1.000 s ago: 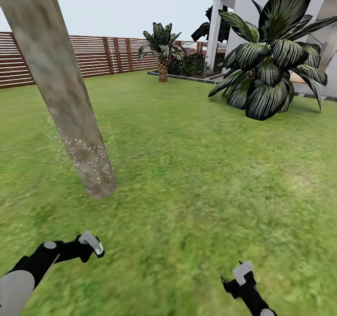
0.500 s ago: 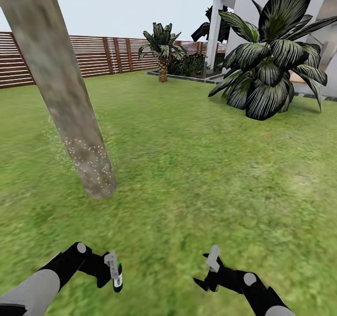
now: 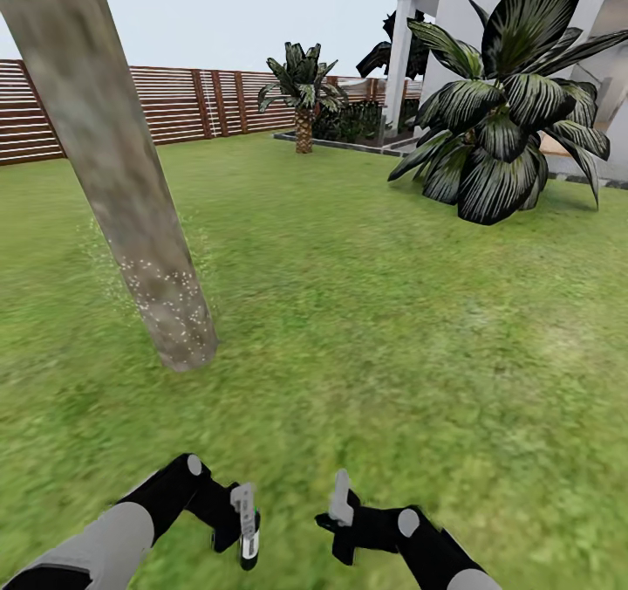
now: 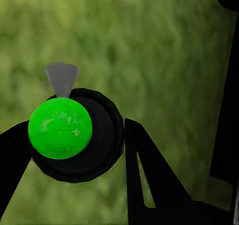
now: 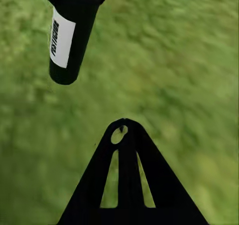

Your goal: In the garden, pick up the pesticide atomizer on the floor and spray pesticide onto both trees until each tree trunk is fully covered.

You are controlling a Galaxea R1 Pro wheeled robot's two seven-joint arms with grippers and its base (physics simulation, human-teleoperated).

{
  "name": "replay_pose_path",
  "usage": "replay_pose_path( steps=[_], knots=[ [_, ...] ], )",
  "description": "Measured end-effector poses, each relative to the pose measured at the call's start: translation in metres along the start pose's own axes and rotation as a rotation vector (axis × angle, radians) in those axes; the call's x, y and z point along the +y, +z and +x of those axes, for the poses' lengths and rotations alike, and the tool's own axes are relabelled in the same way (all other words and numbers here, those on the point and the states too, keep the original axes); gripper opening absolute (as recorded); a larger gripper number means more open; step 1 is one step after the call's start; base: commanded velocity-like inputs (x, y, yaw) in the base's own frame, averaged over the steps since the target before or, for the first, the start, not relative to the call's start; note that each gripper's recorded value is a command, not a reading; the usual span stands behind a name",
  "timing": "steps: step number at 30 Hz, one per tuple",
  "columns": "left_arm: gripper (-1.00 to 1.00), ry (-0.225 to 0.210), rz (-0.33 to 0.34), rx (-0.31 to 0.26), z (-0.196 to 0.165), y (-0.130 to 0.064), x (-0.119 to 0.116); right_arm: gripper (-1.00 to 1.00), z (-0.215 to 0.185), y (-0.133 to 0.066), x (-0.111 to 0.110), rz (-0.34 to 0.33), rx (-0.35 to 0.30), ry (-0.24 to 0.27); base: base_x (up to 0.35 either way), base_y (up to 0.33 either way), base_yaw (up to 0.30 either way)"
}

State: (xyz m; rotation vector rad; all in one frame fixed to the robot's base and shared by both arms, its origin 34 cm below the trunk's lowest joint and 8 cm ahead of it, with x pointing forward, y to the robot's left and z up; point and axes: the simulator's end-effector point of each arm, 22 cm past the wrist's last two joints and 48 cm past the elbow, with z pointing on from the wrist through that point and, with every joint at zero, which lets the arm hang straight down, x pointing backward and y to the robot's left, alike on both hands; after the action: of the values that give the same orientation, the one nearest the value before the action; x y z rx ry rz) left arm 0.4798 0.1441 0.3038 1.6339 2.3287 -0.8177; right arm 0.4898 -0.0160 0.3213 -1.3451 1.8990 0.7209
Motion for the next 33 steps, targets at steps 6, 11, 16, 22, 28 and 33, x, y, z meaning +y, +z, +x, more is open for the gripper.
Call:
replay_pose_path(
  steps=[6, 11, 16, 22, 28, 33],
  knots=[
    [-1.0, 0.004, 0.011, 0.079, 0.0, 0.01, -0.007, -1.0, -0.031, 0.013, 0.003, -0.001, -0.047, -0.018, 0.0, 0.0, 0.0],
    [-1.0, 0.022, -0.01, 0.078, -0.01, 0.014, -0.005, -1.0, -0.032, 0.013, 0.001, 0.004, -0.05, -0.022, 0.0, 0.0, 0.0],
    [-1.0, 0.038, -0.023, 0.058, -0.027, 0.022, -0.006, -1.0, -0.034, 0.012, -0.002, 0.009, -0.052, -0.027, 0.0, 0.0, 0.0],
    [-1.0, 0.048, -0.021, 0.042, -0.04, 0.028, -0.01, -1.0, -0.035, 0.012, -0.004, 0.013, -0.054, -0.03, 0.0, 0.0, 0.0],
    [-1.0, 0.053, -0.06, 0.022, -0.055, 0.036, -0.007, -1.0, -0.037, 0.011, -0.007, 0.019, -0.056, -0.035, 0.0, 0.0, 0.0],
    [-1.0, 0.059, -0.047, 0.009, -0.065, 0.041, -0.013, -1.0, -0.037, 0.011, -0.007, 0.019, -0.056, -0.035, 0.0, 0.0, 0.0]
  ],
)
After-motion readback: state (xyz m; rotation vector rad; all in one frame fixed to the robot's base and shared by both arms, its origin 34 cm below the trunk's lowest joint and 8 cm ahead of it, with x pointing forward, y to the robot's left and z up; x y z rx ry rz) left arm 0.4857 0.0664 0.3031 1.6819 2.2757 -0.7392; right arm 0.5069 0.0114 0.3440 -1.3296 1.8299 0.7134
